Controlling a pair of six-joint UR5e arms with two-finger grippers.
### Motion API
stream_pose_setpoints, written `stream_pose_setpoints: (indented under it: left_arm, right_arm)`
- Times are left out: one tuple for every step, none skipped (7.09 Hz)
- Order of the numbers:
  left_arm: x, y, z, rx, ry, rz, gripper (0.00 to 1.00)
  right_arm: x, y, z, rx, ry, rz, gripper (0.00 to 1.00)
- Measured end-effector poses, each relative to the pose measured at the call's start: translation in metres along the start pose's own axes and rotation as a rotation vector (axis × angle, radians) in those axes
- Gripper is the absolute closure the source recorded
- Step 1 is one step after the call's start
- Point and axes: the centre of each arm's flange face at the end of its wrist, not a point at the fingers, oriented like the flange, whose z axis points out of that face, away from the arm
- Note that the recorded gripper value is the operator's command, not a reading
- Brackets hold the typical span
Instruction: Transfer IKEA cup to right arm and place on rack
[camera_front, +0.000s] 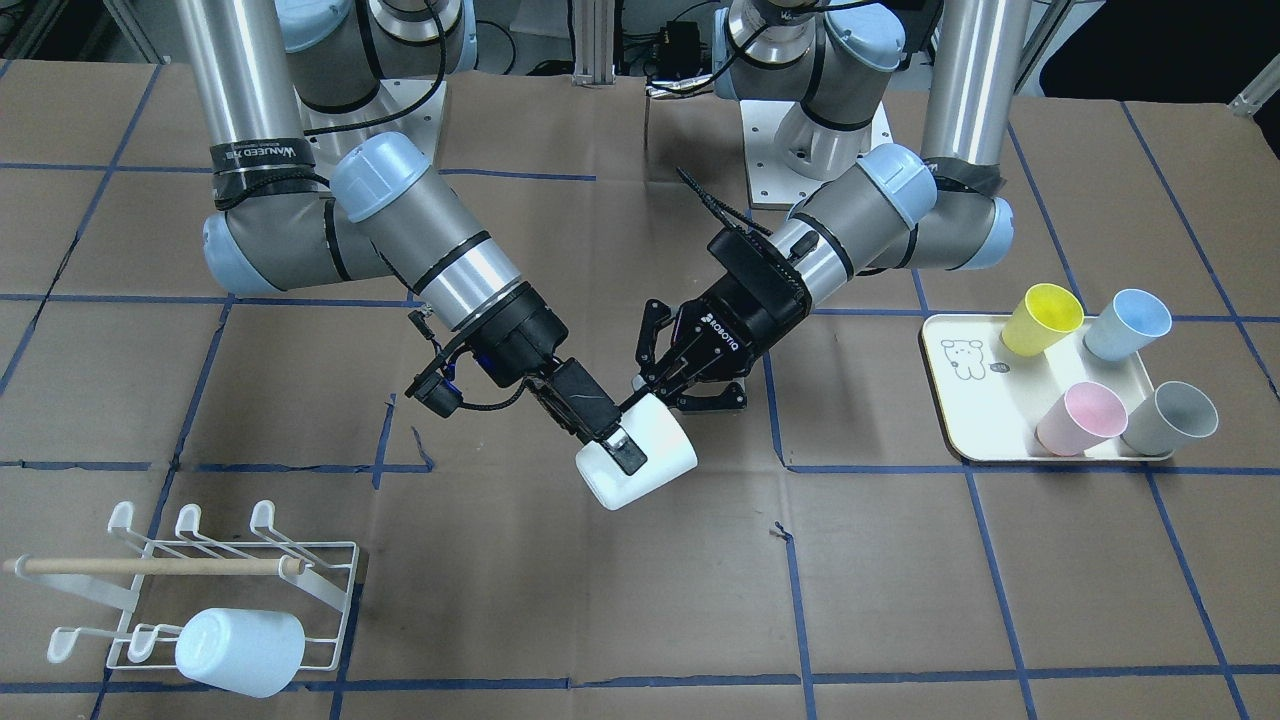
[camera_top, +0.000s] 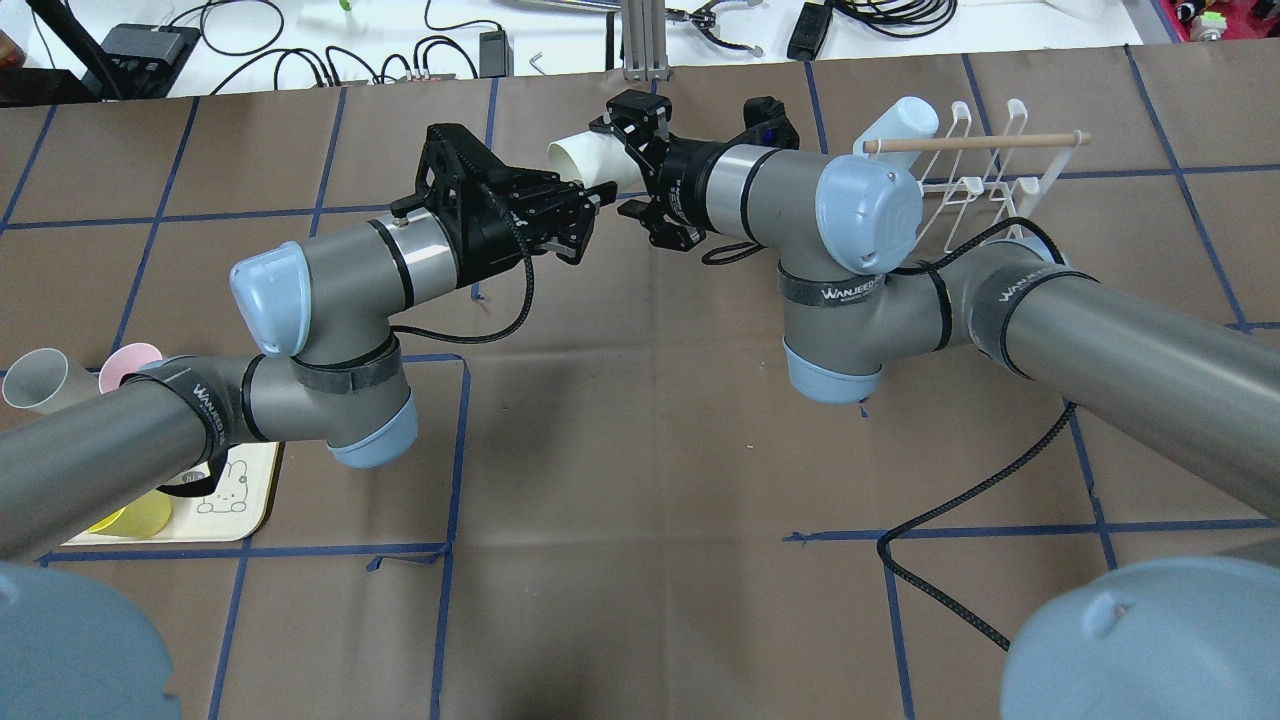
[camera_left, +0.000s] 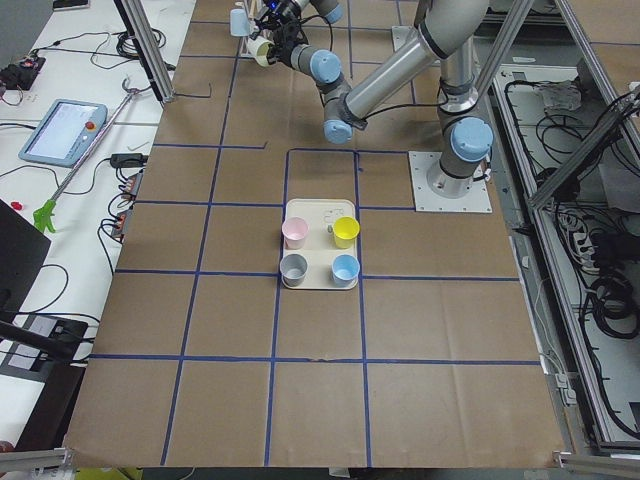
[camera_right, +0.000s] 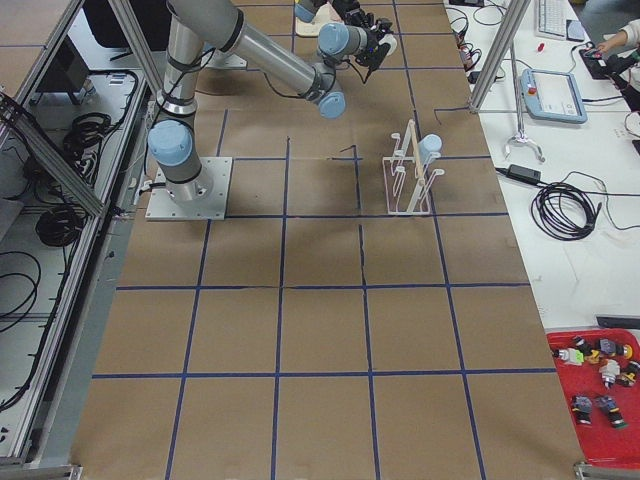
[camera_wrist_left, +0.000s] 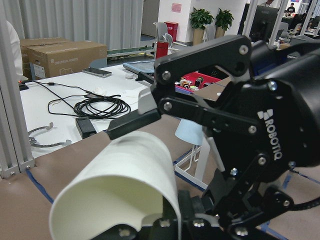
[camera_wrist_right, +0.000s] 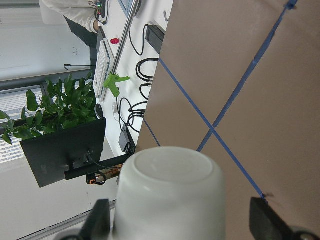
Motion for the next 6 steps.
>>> stream_pose_setpoints:
  left_arm:
    - [0.0001,-0.0002,-0.0002,0.001,-0.001,0.001,0.94]
    - [0.0004,-0.0004,-0.0002,0.001,-0.001,0.002,0.94]
    - [0.0006,-0.0005,-0.0002,0.002,-0.001,0.002,0.93]
    - [0.0007,-0.0005,-0.0001,0.002,-0.001,0.003,0.88]
    - [0.0006,-0.0007,-0.0002,0.002,-0.001,0.003,0.67]
    - [0.0005,-0.0008,-0.0002,0.002,-0.003,0.004,0.38]
  right_arm:
    - [0.0005,0.0006,0.0007,-0.001,0.001,0.0,0.3]
    - [0.0005,0.0009,0.0009,-0.003,0.001,-0.001,0.42]
    - [0.0005,0.0011,0.0011,-0.004,0.001,-0.002,0.43]
    - [0.0002,0.0013,0.001,-0.005,0.001,-0.003,0.44]
    - [0.0,0.0015,0.0008,-0.006,0.0,-0.004,0.45]
    - [-0.0002,0.0016,0.0006,-0.006,-0.001,-0.004,0.45]
